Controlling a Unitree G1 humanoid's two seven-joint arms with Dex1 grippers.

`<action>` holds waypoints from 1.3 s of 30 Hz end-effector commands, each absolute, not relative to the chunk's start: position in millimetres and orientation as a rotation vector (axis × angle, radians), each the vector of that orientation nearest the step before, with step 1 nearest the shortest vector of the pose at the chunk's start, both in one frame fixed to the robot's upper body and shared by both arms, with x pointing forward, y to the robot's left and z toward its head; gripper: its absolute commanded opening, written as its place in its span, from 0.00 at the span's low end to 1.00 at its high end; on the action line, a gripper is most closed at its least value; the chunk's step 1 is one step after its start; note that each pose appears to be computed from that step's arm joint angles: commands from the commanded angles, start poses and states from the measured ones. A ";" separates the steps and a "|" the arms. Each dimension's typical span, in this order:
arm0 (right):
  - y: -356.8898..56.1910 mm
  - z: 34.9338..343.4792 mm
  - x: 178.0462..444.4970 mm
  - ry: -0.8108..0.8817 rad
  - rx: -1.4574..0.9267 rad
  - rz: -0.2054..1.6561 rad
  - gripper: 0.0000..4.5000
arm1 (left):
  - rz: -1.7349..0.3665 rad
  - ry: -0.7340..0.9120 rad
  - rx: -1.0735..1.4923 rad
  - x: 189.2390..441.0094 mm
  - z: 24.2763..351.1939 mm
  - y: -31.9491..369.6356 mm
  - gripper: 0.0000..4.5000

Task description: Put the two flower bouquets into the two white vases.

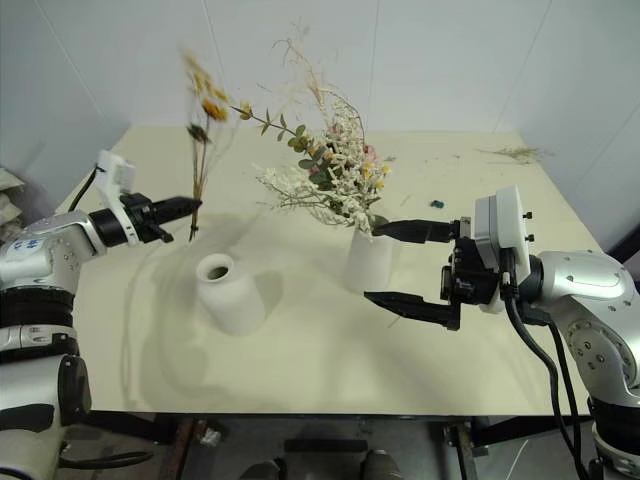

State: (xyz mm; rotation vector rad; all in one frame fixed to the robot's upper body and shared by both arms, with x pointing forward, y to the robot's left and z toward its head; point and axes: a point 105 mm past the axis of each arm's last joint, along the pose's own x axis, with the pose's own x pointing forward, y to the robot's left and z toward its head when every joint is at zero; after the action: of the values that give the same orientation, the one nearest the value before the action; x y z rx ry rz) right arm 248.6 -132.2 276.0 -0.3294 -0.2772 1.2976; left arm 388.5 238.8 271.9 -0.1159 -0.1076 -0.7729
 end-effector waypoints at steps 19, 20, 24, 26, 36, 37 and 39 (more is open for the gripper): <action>-140.6 275.5 258.8 -0.317 -0.319 1.206 1.00 | -1.204 -0.304 -0.260 302.4 286.5 190.9 0.00; -140.9 275.6 258.8 -0.316 -0.319 1.203 1.00 | -1.202 -0.301 -0.256 303.2 282.4 189.4 0.00; -141.4 275.9 259.4 -0.316 -0.319 1.191 1.00 | -1.197 -0.339 -0.257 305.2 275.0 184.0 0.00; -141.3 275.8 259.1 -0.317 -0.318 1.185 1.00 | -1.196 -0.334 -0.251 305.9 270.7 180.3 0.00; -144.8 275.9 258.7 -0.316 -0.316 1.152 1.00 | -1.179 -0.296 -0.235 304.2 257.7 185.4 0.00; -144.9 275.9 258.8 -0.316 -0.316 1.149 1.00 | -1.177 -0.293 -0.234 304.3 256.1 185.7 0.00; -145.1 275.9 258.7 -0.317 -0.315 1.146 1.00 | -1.175 -0.292 -0.225 304.9 251.4 185.8 0.00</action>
State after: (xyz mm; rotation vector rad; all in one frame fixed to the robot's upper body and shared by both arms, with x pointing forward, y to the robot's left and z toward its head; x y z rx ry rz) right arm 265.9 -145.4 265.9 -0.2879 -0.2645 1.1510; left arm 309.8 185.9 246.5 -0.2787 -0.2583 -1.1628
